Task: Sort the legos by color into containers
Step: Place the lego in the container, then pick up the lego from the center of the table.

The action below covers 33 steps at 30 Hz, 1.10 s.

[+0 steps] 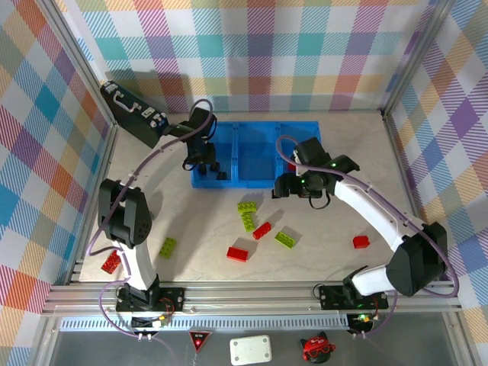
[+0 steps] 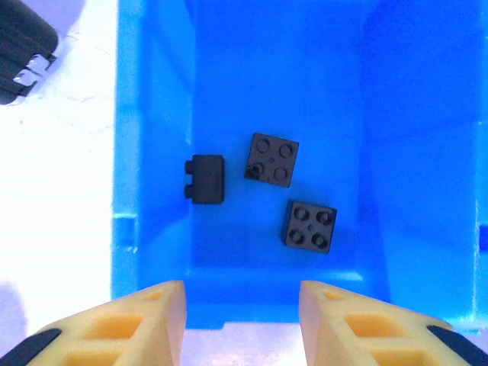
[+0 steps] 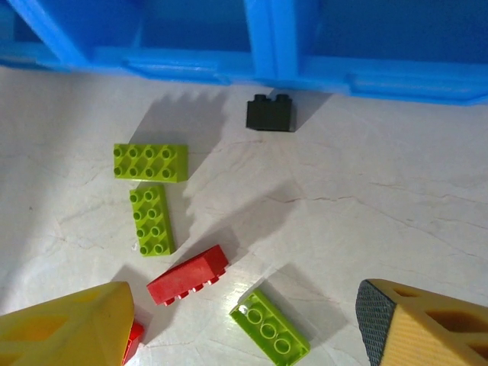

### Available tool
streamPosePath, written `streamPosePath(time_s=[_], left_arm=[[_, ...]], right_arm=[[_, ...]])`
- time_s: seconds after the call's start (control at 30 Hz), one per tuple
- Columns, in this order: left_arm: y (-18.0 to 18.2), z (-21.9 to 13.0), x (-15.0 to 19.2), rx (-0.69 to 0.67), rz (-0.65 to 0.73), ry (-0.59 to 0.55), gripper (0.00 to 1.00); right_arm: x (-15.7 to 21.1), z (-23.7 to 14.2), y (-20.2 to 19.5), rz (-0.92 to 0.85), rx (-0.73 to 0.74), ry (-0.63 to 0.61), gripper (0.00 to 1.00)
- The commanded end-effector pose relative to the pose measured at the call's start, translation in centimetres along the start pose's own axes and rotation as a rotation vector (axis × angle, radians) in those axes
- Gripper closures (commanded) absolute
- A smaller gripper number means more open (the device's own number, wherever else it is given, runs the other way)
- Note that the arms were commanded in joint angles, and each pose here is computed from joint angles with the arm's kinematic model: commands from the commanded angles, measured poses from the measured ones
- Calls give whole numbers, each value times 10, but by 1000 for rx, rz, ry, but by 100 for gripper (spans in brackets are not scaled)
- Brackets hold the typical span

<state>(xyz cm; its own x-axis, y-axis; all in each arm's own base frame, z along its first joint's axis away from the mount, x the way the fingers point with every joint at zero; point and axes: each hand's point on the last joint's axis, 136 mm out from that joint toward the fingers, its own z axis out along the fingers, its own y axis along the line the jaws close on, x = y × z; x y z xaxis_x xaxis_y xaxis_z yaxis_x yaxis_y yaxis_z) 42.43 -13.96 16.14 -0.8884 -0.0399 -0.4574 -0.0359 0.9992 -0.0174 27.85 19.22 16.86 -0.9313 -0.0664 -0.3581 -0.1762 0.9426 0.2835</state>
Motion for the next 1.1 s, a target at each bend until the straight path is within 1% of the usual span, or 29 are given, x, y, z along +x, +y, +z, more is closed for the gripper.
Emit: streamPosePath(time_s=[0.0,0.13,0.33,0.5,0.7,0.87,1.07], left_arm=[[23,-15,20,-21,11,52,57],[39,-25,32,0,-6,75,57],[75,-37,39,-52,-9,69,56],[93,-39,44,-70,9,58,56],[94,-34,48,-43,-8,7,56],[99,-34,47,-62,-14,-11,56],[108,-31,44,-23,-73,-22,57]], right_arm=[[0,5,12,-5,5,13,22],[6,17,25,-25,9,34,23],[8,38,39,-8,54,31,24],[6,56,59,-20,63,29,24],[3,80,82,-56,94,41,23],[1,101,96,-69,114,47,22],[5,129,104,-55,138,85,17]])
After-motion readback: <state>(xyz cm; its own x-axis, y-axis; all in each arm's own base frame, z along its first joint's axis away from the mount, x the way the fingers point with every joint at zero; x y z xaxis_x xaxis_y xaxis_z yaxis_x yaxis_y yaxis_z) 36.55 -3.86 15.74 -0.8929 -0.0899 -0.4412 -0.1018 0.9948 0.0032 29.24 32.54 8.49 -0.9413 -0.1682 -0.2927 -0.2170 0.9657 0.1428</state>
